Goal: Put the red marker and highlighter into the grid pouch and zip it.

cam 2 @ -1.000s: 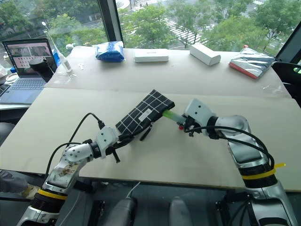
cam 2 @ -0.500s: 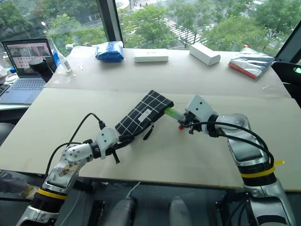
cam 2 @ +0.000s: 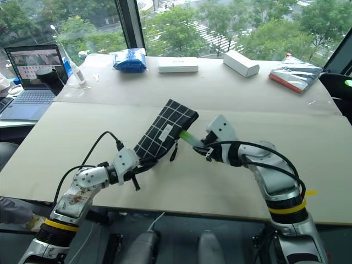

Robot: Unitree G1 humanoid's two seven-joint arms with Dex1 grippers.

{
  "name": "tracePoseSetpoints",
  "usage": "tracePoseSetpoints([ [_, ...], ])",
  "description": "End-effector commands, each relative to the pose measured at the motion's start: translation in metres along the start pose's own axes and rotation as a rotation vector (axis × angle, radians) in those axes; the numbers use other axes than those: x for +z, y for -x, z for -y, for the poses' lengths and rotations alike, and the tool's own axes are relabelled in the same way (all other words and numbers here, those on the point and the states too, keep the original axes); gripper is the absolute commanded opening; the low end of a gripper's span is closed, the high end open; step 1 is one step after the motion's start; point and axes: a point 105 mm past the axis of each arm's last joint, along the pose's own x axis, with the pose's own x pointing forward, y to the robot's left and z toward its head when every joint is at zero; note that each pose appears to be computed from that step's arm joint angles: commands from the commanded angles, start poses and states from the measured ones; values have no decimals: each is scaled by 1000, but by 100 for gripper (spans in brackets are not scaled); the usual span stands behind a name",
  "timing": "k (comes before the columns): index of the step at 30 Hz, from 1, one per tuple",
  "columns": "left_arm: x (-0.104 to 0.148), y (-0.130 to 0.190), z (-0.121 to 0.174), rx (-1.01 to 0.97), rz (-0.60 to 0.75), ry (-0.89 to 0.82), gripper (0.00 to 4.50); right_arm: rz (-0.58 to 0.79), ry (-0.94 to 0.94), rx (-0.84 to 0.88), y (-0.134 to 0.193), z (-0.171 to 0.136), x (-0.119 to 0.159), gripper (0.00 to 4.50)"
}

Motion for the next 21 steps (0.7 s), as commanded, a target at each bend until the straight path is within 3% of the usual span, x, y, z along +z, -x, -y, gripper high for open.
tracePoseSetpoints([
  [1,11,-2,0,-10,38,-31,0,62,11,-13,11,6,18,105],
  [9,10,-2,0,-13,35,-23,0,82,-6,84,19,-7,15,105],
  [13,10,-1,0,-15,34,-23,0,81,-13,35,13,0,16,105],
  [21,13,1,1,-33,35,-10,0,-16,347,-126,-1,9,17,105],
])
